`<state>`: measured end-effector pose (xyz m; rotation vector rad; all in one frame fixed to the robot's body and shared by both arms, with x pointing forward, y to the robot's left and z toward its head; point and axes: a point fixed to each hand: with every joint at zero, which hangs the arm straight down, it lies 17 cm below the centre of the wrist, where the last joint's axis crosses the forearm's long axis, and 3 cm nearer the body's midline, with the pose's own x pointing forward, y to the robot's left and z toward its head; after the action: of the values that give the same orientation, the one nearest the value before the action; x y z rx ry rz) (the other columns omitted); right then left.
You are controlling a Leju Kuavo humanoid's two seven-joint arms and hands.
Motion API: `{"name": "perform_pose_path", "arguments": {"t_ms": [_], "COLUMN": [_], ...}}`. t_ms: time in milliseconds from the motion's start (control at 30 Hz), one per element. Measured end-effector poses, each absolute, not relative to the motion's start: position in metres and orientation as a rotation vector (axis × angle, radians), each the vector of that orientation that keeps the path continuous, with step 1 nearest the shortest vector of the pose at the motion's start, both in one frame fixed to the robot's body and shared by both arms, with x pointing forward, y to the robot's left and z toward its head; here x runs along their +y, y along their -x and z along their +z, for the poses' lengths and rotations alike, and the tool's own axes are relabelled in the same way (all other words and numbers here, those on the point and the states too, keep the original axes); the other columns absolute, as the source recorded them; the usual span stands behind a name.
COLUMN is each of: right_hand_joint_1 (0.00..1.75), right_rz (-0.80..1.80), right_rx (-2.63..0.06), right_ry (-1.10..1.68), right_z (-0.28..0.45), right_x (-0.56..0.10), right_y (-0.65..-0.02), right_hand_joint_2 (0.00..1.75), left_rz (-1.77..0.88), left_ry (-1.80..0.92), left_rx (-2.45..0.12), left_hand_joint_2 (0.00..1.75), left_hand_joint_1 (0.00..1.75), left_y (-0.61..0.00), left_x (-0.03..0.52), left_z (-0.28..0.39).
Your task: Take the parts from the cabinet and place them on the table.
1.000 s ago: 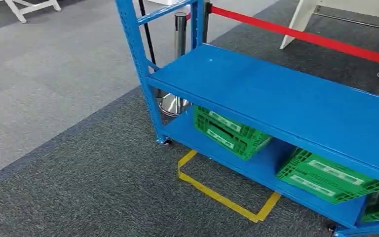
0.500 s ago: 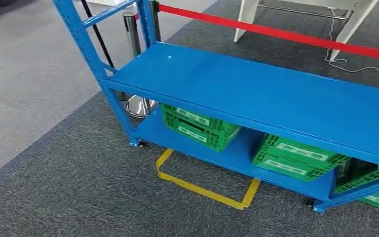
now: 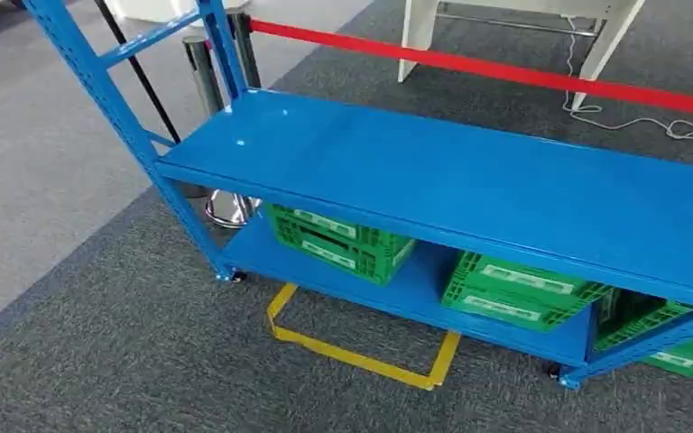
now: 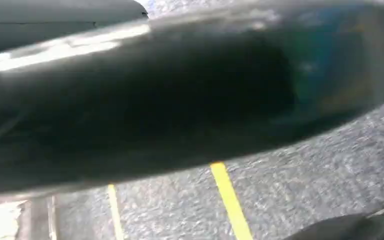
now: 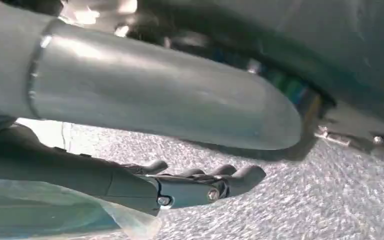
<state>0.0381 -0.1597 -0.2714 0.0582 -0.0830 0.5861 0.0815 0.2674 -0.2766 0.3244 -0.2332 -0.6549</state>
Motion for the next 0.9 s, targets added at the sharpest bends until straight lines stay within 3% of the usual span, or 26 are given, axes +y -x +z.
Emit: {"name": "perform_pose_path", "arguments": {"t_ms": [900], "right_hand_joint_1": [0.0], "right_rz": [0.575], "right_rx": [-0.045], "right_ry": [-0.075], "right_z": [-0.272], "right_x": [-0.1659], "right_y": [-0.0326], "right_hand_joint_2": [0.0], "left_rz": [-0.712], "left_ry": [-0.325], "left_rx": [-0.248], "left_hand_joint_2": [0.0], "left_hand_joint_1": [0.0], "left_y": [-0.0848], "left_x": [0.2618], "left_z": [-0.2757]}}
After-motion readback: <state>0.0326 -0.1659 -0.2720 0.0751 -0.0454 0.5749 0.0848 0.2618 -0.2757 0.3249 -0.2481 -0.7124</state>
